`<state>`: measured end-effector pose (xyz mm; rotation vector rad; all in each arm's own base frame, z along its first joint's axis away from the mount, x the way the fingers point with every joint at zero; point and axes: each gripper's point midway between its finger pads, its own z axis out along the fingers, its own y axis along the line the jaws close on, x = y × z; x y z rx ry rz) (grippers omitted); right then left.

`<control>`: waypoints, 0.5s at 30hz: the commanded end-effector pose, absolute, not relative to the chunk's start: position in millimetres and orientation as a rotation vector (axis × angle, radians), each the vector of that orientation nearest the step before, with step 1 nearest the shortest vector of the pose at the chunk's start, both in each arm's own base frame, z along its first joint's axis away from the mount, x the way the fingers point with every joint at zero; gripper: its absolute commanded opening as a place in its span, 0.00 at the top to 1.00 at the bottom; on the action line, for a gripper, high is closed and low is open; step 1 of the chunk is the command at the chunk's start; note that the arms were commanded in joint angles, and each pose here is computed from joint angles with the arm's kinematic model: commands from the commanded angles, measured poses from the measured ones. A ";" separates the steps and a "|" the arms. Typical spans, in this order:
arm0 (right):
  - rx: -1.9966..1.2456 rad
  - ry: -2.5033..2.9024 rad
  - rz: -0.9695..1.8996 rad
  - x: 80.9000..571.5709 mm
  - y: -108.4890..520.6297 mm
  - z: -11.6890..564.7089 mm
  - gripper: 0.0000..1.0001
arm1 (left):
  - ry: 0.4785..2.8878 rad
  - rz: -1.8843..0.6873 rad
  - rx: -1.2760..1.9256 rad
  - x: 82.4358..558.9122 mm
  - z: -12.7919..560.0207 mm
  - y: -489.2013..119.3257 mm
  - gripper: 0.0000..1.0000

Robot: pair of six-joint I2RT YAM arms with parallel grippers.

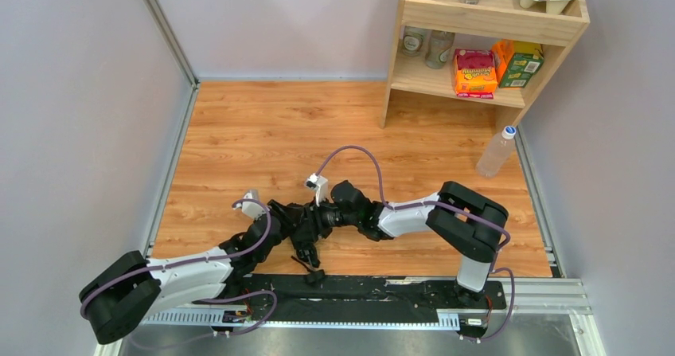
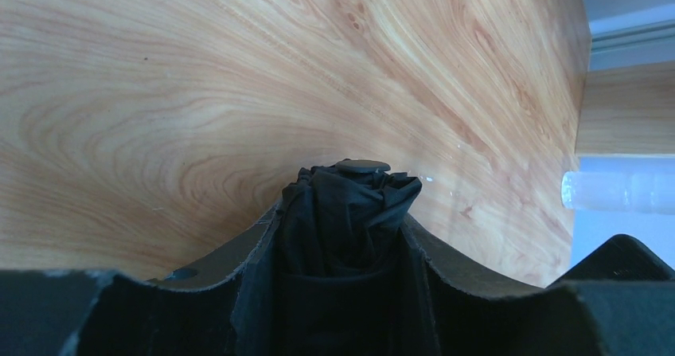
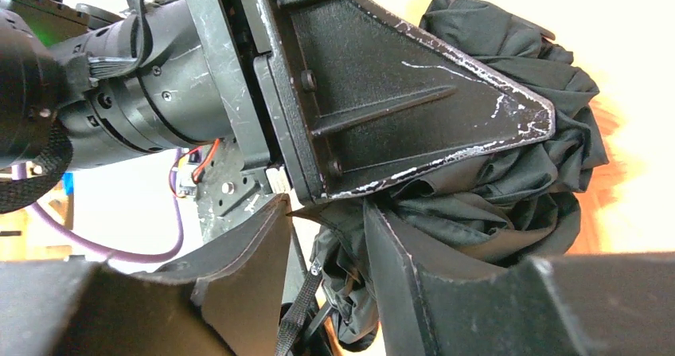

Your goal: Put away the umbrella

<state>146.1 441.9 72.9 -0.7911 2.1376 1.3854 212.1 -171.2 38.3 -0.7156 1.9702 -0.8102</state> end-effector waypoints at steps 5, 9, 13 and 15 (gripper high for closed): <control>-0.518 2.198 1.219 190.6 422.8 31.4 0.58 | 1.850 -1.503 -0.731 173.3 107.5 -228.9 1.00; -0.407 2.273 1.039 207.8 411.7 17.1 0.90 | 1.839 -1.533 -0.756 173.1 111.5 -229.6 1.00; -0.390 2.319 0.814 218.5 401.0 5.7 0.89 | 1.814 -1.565 -0.754 174.8 123.0 -233.5 1.00; -0.497 2.283 0.865 206.0 413.8 17.0 0.72 | 1.809 -1.564 -0.742 175.8 125.9 -234.7 1.00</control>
